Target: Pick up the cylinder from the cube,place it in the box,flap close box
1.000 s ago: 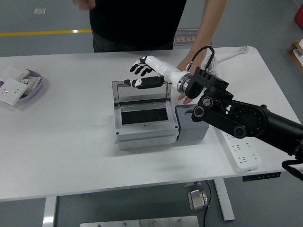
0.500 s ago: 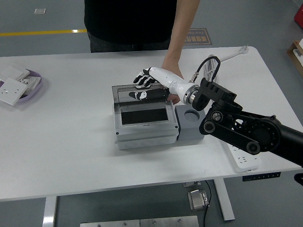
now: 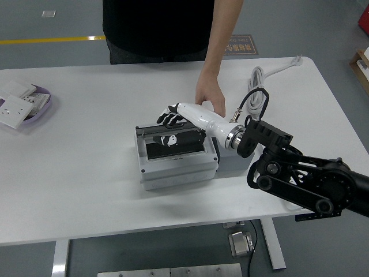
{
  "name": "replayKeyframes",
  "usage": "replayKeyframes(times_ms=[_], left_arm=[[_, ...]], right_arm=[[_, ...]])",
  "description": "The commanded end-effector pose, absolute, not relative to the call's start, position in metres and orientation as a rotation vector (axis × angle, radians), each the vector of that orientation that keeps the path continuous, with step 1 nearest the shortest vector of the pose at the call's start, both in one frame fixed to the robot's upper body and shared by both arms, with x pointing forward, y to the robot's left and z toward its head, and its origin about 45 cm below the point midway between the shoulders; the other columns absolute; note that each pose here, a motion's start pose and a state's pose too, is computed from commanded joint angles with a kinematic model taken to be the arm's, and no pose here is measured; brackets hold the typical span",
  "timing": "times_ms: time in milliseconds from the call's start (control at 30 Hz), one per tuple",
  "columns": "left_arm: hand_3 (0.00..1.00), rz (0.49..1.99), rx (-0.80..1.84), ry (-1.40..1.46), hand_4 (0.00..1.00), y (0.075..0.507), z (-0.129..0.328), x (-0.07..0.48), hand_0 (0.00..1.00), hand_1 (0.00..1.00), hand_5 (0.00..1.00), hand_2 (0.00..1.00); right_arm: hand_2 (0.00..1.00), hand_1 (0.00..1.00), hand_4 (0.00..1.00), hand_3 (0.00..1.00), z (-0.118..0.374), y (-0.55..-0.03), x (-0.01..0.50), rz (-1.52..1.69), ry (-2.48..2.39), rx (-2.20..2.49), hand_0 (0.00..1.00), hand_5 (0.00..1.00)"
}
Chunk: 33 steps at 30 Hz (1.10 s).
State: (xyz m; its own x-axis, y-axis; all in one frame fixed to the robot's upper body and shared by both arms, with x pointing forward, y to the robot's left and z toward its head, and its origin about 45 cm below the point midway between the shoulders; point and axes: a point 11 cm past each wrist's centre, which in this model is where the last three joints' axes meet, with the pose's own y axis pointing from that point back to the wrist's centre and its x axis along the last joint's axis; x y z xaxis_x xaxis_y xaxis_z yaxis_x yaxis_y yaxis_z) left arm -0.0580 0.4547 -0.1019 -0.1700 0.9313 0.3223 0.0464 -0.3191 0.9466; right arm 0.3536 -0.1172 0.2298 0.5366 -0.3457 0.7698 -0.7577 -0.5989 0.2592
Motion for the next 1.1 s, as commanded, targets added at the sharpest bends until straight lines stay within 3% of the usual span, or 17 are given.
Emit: replayKeyframes(times_ms=[567, 1100], left_arm=[[0.668, 1.569, 1.378, 1.186, 0.722, 0.452, -0.103, -0.061, 0.629, 0.647, 0.253, 0.625], [0.668, 1.567, 1.384, 1.188, 0.722, 0.452, -0.103, -0.063, 0.629, 0.647, 0.253, 0.625]], right_arm=[[0.663, 0.641, 0.769, 0.663, 0.24, -0.134, 0.36, 0.924, -0.993, 2.168, 0.693, 0.572], [0.663, 0.636, 0.753, 0.662, 0.266, -0.208, 0.384, 0.842, -1.372, 2.085, 0.692, 0.56]])
